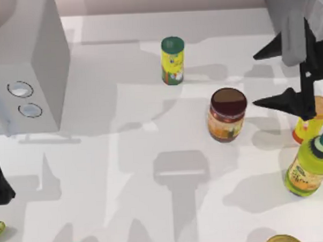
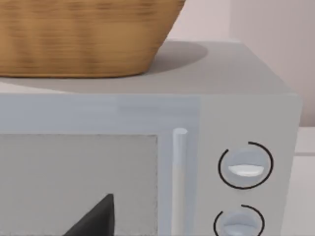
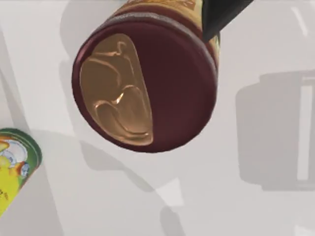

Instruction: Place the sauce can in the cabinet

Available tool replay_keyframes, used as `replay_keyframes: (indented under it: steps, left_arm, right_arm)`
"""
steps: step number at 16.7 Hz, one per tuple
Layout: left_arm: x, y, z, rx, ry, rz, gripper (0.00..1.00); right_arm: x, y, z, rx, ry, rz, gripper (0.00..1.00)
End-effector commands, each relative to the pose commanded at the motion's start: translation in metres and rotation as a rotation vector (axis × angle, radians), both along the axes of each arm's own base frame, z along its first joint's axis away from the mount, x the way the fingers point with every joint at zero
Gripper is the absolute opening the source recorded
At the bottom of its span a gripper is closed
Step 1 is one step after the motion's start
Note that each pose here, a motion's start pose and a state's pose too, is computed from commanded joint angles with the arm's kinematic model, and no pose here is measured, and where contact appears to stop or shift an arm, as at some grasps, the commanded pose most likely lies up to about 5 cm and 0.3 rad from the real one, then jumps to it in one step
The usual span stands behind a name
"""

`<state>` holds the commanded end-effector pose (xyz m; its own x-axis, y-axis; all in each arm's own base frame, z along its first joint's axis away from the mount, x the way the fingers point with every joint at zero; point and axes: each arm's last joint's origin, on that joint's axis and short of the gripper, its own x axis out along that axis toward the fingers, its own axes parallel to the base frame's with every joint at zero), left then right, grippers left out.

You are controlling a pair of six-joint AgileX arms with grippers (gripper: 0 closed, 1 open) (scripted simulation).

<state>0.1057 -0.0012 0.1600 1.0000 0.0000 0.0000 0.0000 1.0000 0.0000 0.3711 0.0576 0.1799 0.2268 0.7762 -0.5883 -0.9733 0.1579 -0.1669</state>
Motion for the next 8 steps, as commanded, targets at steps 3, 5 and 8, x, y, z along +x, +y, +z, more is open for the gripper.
replay_keyframes:
  steps: [3, 5, 8]
  left_arm:
    - [0.000, 0.000, 0.000, 0.000, 0.000, 0.000, 1.00]
    - [0.000, 0.000, 0.000, 0.000, 0.000, 0.000, 1.00]
    - [0.000, 0.000, 0.000, 0.000, 0.000, 0.000, 1.00]
  right_arm:
    - [0.018, 0.007, -0.044, 0.030, 0.097, 0.105, 1.00]
    - [0.022, 0.009, -0.063, 0.047, 0.142, 0.142, 1.00]
    - [0.022, 0.009, -0.071, 0.054, 0.164, 0.154, 1.00]
